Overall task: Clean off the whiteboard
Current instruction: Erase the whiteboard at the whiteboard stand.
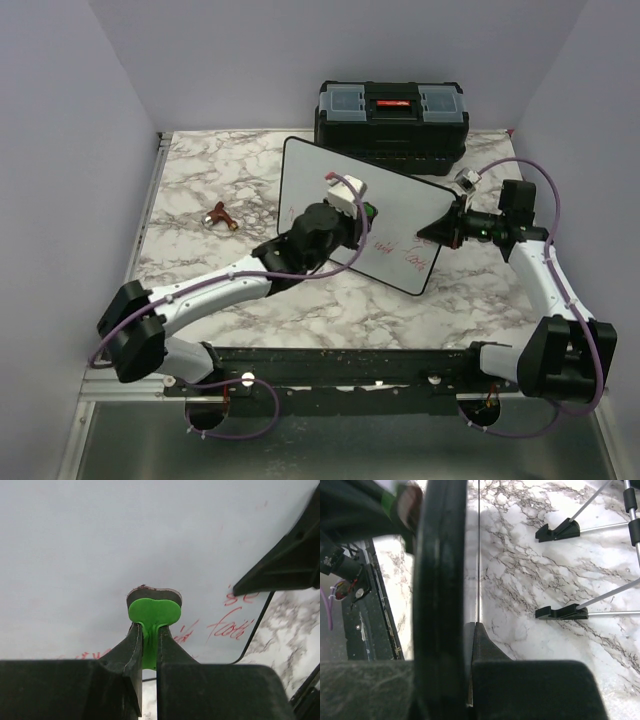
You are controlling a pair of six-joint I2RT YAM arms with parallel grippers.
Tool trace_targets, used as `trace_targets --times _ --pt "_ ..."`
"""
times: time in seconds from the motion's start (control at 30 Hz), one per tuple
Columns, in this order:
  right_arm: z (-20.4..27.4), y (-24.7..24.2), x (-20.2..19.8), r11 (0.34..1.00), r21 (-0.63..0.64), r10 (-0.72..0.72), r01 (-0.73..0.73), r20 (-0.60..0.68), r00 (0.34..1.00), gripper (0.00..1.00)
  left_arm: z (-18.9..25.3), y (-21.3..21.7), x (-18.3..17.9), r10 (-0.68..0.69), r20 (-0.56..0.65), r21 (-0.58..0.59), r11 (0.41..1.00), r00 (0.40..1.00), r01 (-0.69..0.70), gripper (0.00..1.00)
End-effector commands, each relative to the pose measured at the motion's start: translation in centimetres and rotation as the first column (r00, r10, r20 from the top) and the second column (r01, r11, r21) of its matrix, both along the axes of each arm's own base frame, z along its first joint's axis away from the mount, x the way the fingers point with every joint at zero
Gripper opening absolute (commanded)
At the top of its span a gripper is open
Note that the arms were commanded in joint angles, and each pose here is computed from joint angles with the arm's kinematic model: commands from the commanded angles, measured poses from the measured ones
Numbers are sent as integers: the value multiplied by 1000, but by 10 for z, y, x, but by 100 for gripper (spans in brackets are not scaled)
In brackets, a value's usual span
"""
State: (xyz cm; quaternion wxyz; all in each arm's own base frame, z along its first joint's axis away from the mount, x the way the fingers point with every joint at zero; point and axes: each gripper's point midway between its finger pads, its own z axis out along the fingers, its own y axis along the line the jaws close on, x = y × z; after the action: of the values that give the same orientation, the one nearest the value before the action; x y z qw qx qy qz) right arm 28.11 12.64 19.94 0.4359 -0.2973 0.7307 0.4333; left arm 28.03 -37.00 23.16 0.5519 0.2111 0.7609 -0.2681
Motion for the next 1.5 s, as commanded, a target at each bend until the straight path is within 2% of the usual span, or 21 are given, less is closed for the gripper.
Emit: trace_targets --times 0.0,0.2,0.4,0.53,0.7,0.93,1.07,1.47 --pt "29 6 12 998 50 39 -41 39 998 1 25 29 -4 -22 -6 -121 992 1000 21 0" --pt "22 1 39 999 47 8 -6 -53 999 1 23 71 -9 10 -28 -181 983 1000 -15 0" --pt "76 3 69 993 94 69 -72 32 997 1 43 112 -16 61 1 -235 970 998 -59 0" --pt "116 7 85 992 75 89 -98 115 989 1 59 139 -23 103 35 -263 960 994 -90 0" --pt "132 15 97 989 73 120 -130 124 985 1 68 162 -29 142 55 -287 950 988 -120 0" --pt "118 2 127 999 -45 7 0 142 990 1 59 165 -34 128 32 -295 949 991 -113 0" --pt "112 -9 134 993 -61 -89 102 186 978 1 50 164 -35 122 14 -298 948 992 -113 0" --pt "94 -38 126 992 -19 -118 122 146 982 1 39 161 -38 102 -16 -312 945 995 -102 0"
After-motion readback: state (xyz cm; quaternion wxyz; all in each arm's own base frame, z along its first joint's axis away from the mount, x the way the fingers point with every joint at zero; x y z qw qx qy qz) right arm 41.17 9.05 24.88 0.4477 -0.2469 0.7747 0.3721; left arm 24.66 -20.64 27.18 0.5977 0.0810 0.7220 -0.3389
